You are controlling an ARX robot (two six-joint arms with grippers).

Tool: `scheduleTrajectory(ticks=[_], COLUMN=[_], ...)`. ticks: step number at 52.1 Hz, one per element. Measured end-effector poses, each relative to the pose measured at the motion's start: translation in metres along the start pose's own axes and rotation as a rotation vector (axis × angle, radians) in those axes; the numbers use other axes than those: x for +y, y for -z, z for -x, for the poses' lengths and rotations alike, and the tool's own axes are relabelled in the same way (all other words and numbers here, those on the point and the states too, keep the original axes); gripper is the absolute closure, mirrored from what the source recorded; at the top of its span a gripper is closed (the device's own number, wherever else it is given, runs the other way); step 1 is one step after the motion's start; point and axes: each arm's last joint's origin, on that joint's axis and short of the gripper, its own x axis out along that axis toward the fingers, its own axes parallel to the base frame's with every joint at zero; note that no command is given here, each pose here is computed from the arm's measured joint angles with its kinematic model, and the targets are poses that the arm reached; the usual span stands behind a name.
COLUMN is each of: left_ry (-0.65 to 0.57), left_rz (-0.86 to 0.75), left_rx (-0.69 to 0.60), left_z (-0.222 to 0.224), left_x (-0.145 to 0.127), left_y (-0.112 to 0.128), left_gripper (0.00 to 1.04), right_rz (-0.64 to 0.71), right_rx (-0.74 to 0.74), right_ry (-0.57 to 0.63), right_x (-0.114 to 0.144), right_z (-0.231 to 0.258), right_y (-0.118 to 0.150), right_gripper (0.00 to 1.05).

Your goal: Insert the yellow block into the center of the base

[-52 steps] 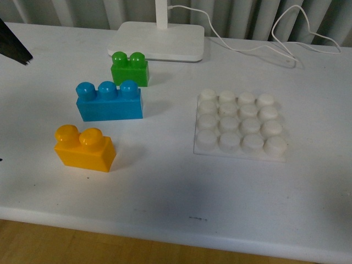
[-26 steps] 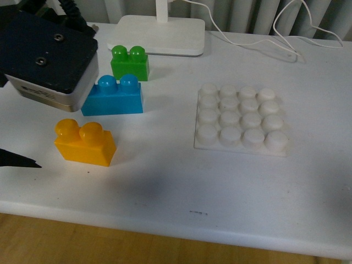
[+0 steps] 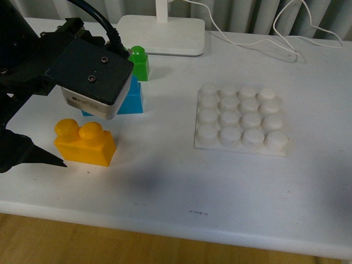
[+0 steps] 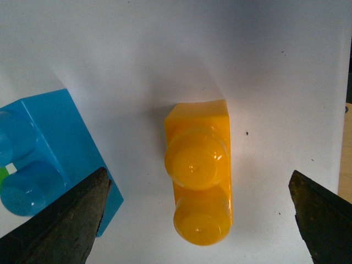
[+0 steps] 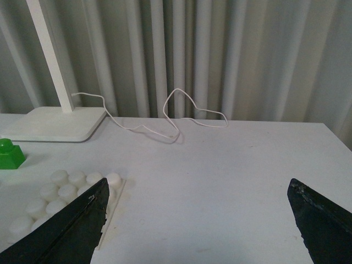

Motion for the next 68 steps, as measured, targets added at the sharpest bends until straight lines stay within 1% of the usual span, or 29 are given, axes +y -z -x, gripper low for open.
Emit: scheduleTrajectory(ticks=[8,26,28,30,35,44,48,50,52,58,68], left_ry=[0.029,0.057,0.058,0.059,0.060,0.062,0.066,0.067,0.064,0.041,-0.080], left_rz=[-0.001,0.002,0.002,0.002,0.003,0.003,0.005,0.006,0.006,0.010,0.027], left_rx=[-0.016,-0.004,-0.003,-0.003,0.000,0.007,0.010,0.010,0.014,0.019,0.036], left_z=[-0.007,-0.016,-0.016,-0.016,-0.016,-0.016,-0.016,-0.015,-0.014,-0.007,0.015], left_x=[0.002,0.004,0.004,0.004,0.003,0.003,0.003,0.003,0.003,0.004,0.027], left_y=[-0.002,0.000,0.000,0.000,0.000,0.000,0.000,0.000,0.000,-0.002,-0.017], left_gripper=[0.06,0.06,0.09,0.15,0.31,0.54,0.67,0.71,0.74,0.74,0.74], right_rz=[0.000,0.000,0.000,0.000,0.000,0.000,0.000,0.000,0.000,0.000,0.000], right_rx=[0.000,0.000,0.000,0.000,0.000,0.000,0.000,0.000,0.000,0.000,0.000], right_ry=[0.000,0.000,0.000,0.000,0.000,0.000,0.000,0.000,0.000,0.000,0.000], right_x=[0.000,0.000,0.000,0.000,0.000,0.000,0.000,0.000,0.000,0.000,0.000], right_z=[0.000,0.000,0.000,0.000,0.000,0.000,0.000,0.000,0.000,0.000,0.000], right_y=[0.000,0.000,0.000,0.000,0.000,0.000,0.000,0.000,0.000,0.000,0.000], right_gripper=[0.09,0.09,0.09,0.09,0.09,0.09,0.09,0.09,0.09,0.09,0.09])
